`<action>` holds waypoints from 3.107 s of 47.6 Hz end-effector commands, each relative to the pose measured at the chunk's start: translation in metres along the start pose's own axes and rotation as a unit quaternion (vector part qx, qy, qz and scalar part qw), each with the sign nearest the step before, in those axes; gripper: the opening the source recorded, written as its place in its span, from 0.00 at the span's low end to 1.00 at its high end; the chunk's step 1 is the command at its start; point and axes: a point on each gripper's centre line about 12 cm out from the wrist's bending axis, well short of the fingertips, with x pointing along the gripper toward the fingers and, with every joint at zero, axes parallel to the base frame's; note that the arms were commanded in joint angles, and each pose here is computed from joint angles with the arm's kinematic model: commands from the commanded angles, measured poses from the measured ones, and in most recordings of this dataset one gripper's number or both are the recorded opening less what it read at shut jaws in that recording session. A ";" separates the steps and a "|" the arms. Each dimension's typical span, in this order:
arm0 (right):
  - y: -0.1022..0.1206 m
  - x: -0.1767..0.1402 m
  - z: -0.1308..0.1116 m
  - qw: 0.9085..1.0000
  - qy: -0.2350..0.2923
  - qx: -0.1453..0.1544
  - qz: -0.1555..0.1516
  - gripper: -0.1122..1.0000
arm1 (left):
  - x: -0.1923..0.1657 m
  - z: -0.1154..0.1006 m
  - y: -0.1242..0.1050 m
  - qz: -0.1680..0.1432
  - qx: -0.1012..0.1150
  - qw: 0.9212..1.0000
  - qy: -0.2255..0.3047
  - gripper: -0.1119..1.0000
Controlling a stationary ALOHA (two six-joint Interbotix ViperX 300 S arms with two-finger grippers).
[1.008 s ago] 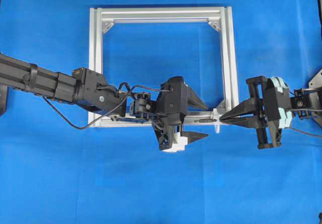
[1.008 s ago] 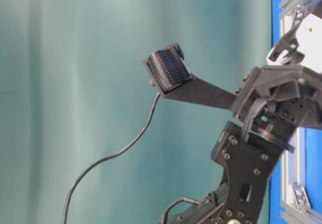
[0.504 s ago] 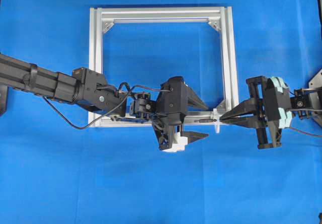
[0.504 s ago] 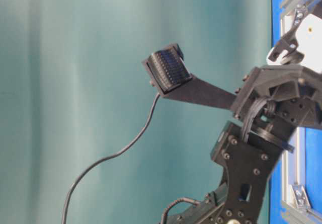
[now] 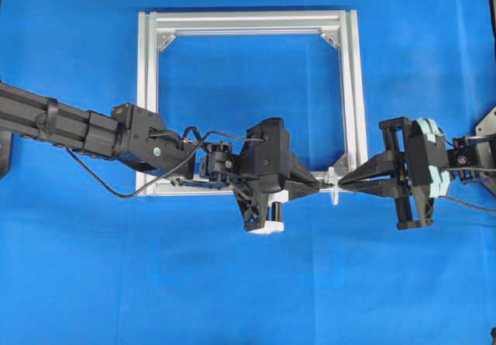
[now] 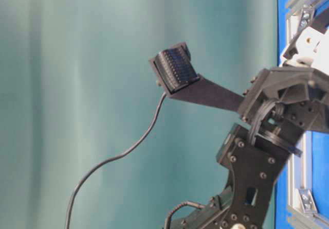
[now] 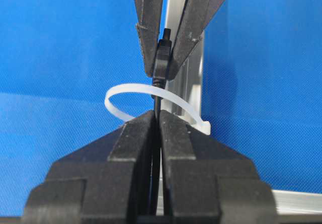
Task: Insert the wire through the string loop located on the right side.
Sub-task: 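Close the left gripper on the USB plug beyond the loop, then open the right gripper to release the cable, then pull the cable through the loop leftward with the left gripper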
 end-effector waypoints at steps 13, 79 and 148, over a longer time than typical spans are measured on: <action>0.001 0.002 0.007 1.000 -0.011 0.000 0.002 0.07 | -0.001 0.018 -0.004 -0.004 0.001 1.000 -0.023 0.17; 0.001 0.003 0.006 1.000 -0.003 0.003 0.000 0.96 | -0.097 -0.013 -0.008 -0.012 0.007 1.000 -0.002 0.17; 0.005 0.009 0.013 1.000 0.012 0.008 0.002 0.96 | -0.255 -0.104 -0.005 -0.044 0.025 0.997 0.064 0.18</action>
